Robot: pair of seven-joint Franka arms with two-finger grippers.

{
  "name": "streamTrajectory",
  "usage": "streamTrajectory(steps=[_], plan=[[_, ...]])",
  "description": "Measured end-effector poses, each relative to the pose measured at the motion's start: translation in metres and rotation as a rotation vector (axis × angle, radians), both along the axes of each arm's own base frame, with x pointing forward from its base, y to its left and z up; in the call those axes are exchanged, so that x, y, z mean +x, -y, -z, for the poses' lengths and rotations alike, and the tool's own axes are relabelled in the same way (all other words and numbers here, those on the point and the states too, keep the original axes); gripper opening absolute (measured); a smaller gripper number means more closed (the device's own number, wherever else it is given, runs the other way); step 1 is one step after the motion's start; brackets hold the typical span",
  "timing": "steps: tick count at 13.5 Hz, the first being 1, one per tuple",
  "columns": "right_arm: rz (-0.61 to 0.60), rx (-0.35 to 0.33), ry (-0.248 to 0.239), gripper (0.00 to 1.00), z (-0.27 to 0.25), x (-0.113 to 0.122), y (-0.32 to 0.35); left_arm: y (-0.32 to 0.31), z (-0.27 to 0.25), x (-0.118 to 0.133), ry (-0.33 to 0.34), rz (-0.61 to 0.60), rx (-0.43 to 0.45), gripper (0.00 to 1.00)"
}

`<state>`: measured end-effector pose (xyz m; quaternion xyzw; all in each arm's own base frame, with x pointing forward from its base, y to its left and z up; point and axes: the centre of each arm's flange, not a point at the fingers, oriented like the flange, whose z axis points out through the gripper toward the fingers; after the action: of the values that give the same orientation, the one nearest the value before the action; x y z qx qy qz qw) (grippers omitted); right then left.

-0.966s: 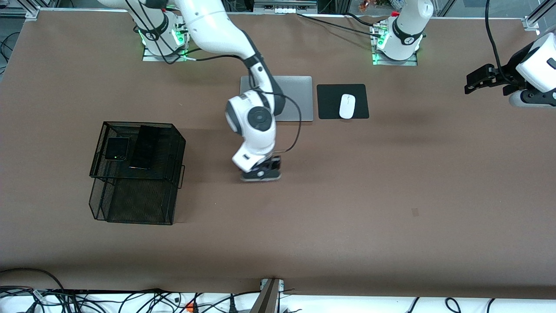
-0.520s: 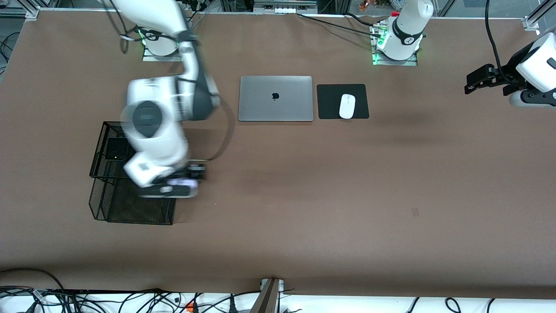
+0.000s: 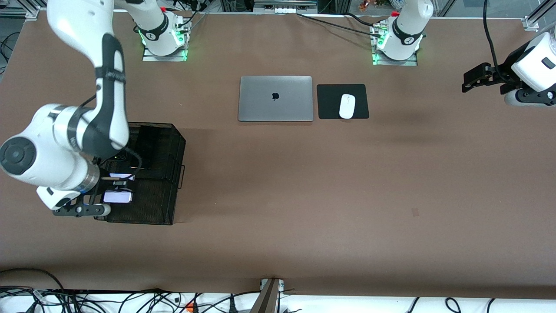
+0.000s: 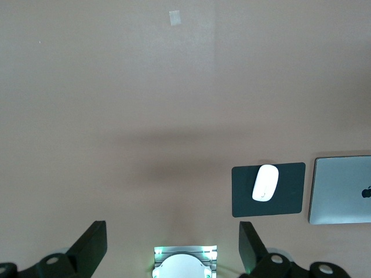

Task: Place phones with both arms
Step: 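Lower the white phone into the basket and open the right gripper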

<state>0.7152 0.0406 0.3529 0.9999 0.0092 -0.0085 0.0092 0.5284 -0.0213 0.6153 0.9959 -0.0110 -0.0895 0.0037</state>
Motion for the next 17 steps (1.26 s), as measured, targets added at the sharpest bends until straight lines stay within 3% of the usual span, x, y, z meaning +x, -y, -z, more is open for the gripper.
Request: streamTrajectory(steps=[7, 11, 14, 16, 17], plan=[[0.061, 0.014, -0.038, 0.85, 0.075, -0.004, 0.011, 0.000, 0.000, 0.000, -0.001, 0.000, 0.000, 1.00], [0.092, 0.058, -0.084, 0.85, 0.103, -0.016, 0.009, 0.000, 0.000, 0.000, -0.001, 0.000, 0.000, 1.00], [0.104, 0.069, -0.090, 0.85, 0.107, -0.018, 0.011, 0.000, 0.000, 0.000, -0.001, 0.000, 0.000, 1.00], [0.110, 0.074, -0.082, 0.96, 0.106, -0.017, 0.013, 0.000, 0.000, 0.000, -0.001, 0.000, 0.000, 1.00], [0.112, 0.074, -0.078, 0.96, 0.105, -0.016, 0.014, 0.000, 0.000, 0.000, -0.001, 0.000, 0.000, 1.00]])
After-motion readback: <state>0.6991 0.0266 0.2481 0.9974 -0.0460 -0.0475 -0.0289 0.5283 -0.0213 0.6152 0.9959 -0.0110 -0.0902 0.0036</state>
